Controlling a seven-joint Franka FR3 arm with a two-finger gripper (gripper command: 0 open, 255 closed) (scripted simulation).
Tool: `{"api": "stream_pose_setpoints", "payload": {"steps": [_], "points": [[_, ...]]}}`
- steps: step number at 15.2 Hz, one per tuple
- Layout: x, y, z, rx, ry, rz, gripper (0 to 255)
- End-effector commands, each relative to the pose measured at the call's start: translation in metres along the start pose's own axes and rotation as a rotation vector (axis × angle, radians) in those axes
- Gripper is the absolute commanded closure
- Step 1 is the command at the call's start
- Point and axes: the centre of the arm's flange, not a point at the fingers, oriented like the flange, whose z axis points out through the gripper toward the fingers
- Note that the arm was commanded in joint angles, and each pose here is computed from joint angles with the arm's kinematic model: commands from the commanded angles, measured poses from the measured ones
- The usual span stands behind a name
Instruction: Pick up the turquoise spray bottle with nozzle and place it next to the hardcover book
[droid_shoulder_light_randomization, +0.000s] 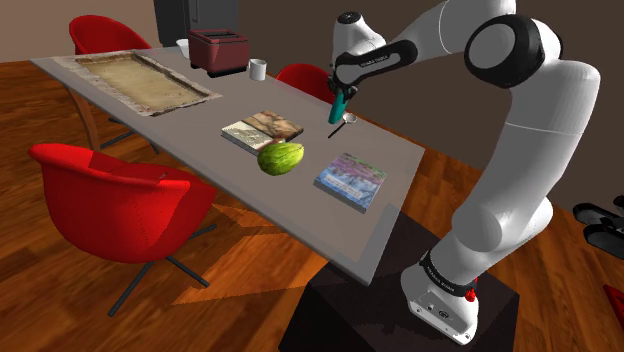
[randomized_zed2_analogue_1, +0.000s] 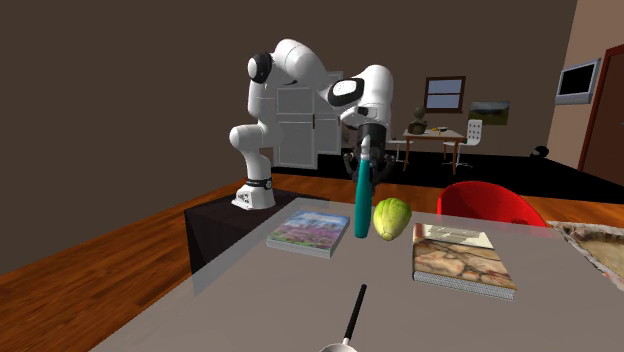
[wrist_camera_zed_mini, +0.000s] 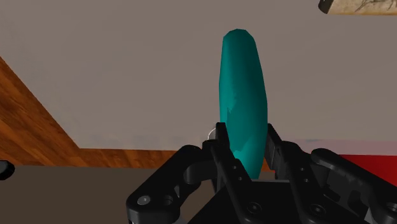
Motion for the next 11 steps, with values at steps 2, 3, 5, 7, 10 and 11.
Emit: {"api": "stream_pose_setpoints", "payload": {"steps": [2, 3, 5, 7, 10, 11], "points": [[-0.008, 0.0, 0.014, 0.001, 0.0, 0.0, 255], [-0.011, 0.0, 0.019, 0.001, 0.0, 0.0, 255], [-0.016, 0.0, 0.028, 0.001, 0.0, 0.0, 255], [-0.021, 0.0, 0.037, 0.001, 0.0, 0.0, 255], [-0.029, 0.0, 0.051, 0.001, 0.0, 0.0, 255], [-0.032, 0.0, 0.055, 0.001, 0.0, 0.0, 255]]}}
